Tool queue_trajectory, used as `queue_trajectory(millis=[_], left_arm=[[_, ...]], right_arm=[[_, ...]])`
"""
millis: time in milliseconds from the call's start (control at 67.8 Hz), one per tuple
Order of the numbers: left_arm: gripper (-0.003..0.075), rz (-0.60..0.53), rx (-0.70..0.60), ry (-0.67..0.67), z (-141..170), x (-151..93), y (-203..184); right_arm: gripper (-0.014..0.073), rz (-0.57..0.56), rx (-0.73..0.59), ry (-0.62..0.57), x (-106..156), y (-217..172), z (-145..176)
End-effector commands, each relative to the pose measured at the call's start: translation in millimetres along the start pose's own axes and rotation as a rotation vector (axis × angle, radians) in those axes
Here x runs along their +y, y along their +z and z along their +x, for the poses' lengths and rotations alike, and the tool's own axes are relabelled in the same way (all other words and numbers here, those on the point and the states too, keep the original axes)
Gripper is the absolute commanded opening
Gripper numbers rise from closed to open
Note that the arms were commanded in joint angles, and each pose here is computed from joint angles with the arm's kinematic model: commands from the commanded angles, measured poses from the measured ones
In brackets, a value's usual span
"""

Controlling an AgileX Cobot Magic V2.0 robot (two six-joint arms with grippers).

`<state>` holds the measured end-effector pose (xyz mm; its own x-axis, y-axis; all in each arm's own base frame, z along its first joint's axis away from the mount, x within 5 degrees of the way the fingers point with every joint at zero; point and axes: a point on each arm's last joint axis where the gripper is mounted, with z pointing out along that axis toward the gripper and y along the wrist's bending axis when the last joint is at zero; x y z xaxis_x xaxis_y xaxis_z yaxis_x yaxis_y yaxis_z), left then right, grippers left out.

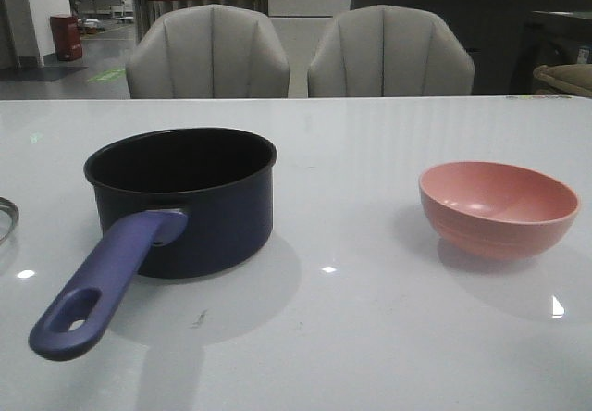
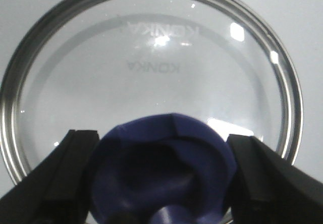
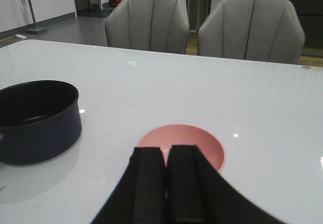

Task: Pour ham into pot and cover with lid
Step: 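Grasp the purple knob of the glass lid and lift it with the left gripper, then carry the glass lid over the saucepan and lower it with the left gripper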

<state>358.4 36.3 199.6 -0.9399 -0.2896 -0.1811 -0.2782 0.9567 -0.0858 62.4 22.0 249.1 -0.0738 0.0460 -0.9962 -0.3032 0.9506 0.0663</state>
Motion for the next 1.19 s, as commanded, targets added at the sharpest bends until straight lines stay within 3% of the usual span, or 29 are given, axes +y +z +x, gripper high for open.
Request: queue_trajectory(millis=[0,207,502,856,1180], left_arm=[[0.0225,0.031,-0.139,-0.002,-8.3,-3.7,-40.2],[0.0225,0.055,-0.265,0.113,-16.4,-21.3,-83.0],[0.0225,0.154,-0.341,0.332,-9.6,-103.6,-134.7],[0.0225,0.232,-0.312,0.607,24.6,-190.7,-129.7],[0.0225,0.225,-0.220,0.671,25.0,-221.5,-118.6]], right_arm=[[0.0149,0.024,-0.086,-0.006,-1.7,-0.8,-14.7],[0.0149,0.024,-0.086,-0.006,-1.7,-0.8,-14.7],[0.0149,0.024,-0.086,-0.006,-1.7,-0.8,-14.7],[0.0149,0.024,-0.086,-0.006,-1.7,-0.8,-14.7],[0.0149,0.024,-0.086,-0.006,-1.7,-0.8,-14.7]])
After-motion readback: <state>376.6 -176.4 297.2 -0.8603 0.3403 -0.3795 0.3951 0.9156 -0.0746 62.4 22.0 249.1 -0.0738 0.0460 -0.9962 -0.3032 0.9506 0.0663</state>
